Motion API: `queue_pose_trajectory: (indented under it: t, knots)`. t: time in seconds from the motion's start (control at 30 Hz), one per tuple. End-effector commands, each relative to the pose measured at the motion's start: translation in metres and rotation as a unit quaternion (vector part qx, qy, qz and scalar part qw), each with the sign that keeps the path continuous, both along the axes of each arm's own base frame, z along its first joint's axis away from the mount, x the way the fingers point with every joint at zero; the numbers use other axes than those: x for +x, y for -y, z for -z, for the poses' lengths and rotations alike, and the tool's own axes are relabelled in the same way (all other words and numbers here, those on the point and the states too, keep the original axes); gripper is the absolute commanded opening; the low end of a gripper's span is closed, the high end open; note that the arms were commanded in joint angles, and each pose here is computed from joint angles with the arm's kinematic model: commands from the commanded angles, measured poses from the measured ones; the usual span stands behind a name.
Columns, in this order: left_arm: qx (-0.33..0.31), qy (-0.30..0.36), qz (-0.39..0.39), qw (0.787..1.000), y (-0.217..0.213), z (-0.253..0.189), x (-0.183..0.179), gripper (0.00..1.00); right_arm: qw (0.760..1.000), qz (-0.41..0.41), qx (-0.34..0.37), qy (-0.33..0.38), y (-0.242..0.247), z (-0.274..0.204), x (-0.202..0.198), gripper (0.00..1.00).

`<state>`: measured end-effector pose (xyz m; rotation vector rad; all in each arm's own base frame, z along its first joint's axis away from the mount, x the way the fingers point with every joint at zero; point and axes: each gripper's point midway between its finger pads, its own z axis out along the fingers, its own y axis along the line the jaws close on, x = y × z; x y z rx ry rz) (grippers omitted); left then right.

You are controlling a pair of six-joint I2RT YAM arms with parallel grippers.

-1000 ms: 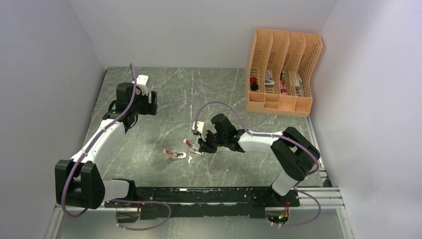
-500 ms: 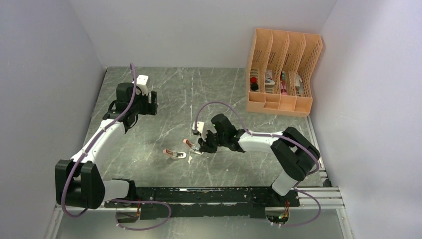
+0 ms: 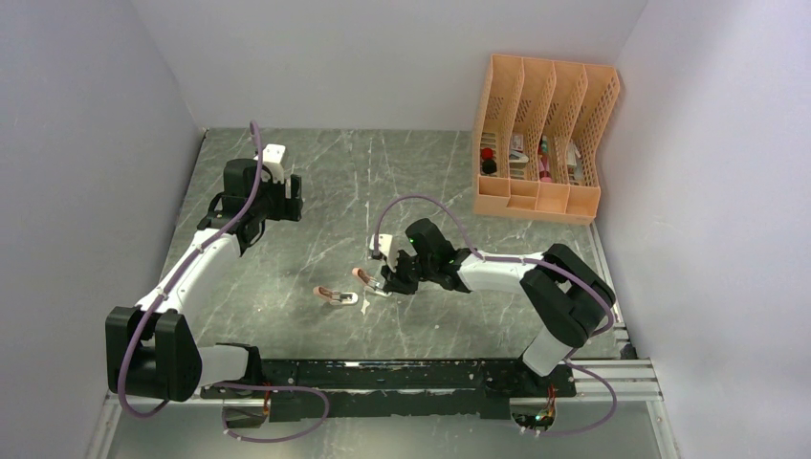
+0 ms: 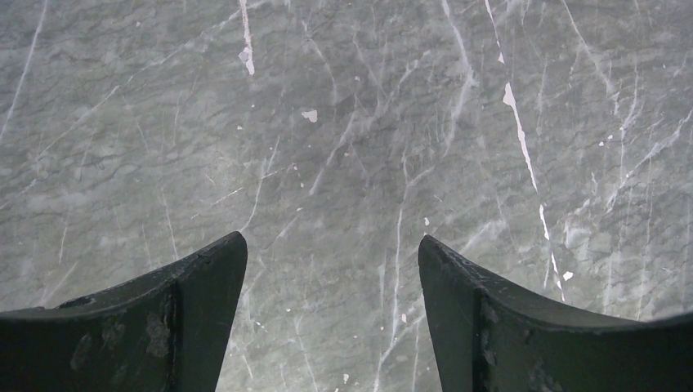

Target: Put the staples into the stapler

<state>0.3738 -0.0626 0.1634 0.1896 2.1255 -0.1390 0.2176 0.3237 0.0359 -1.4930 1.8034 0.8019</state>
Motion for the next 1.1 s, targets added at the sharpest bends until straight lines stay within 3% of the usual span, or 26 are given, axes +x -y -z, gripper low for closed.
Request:
queue_pose_trajectory:
  t: [0.0,1.07]
  knots:
    - [0.002,-0.001,0.012,1.000,0.0036,-0.0019,0.0008,0.81,1.000,-0.003,-0.011,-0.002,0.0013,0.0028,0.0021,0.00]
    - [0.001,-0.001,0.013,1.000,0.0040,-0.0024,0.0006,0.81,0.999,-0.012,-0.036,0.007,-0.0017,0.0058,0.0090,0.00]
